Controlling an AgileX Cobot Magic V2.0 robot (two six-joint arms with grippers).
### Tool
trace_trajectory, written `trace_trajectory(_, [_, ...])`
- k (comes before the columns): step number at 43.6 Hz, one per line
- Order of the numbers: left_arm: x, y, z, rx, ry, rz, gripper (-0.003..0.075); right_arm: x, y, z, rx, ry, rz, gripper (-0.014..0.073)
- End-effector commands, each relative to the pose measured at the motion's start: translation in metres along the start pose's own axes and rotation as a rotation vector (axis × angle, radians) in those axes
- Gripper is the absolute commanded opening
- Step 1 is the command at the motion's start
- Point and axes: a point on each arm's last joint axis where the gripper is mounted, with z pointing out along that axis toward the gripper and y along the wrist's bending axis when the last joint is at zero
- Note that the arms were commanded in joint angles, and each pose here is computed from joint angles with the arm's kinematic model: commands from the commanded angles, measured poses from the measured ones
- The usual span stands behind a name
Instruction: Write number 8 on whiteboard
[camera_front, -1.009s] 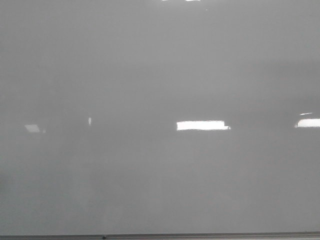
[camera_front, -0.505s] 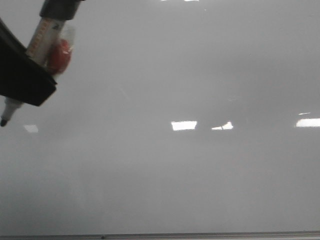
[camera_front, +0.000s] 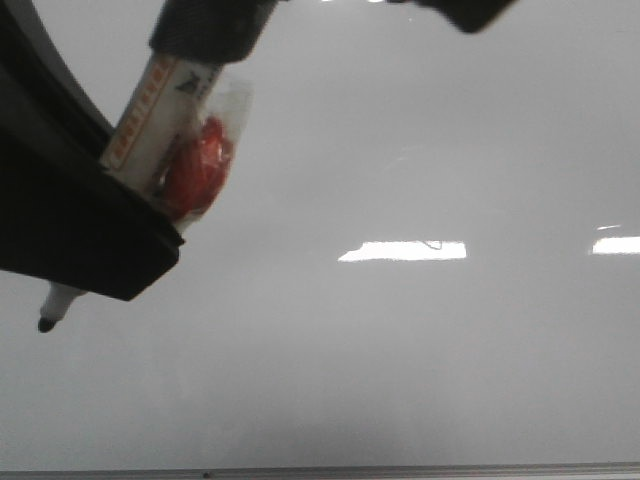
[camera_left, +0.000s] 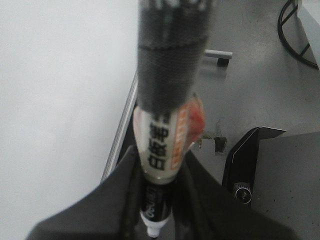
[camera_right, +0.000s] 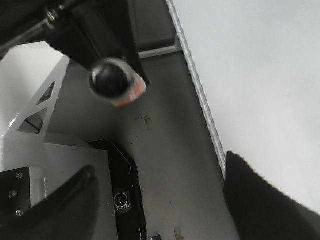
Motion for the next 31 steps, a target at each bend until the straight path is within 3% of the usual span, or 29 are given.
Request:
trace_trajectory(1, [-0.015,0.003,-0.010,-0.030,-0.106,0.005,-0.0021,-0.027,0.001,0.000,-0.014,-0.083,-0.048,0.0546])
trace_trajectory(11, [-0.015,0.003,-0.010,-0.033,-0.110,0.007,-0.0021,-0.037,-0.005,0.027,-0.081,-0.026,-0.065,0.0511])
trace_trajectory(31, [-0.019,0.005,-0.011,-0.049,-0.150,0.007,-0.0020,-0.035,-0.010,0.040,-0.099,0.003,-0.047,0.0128])
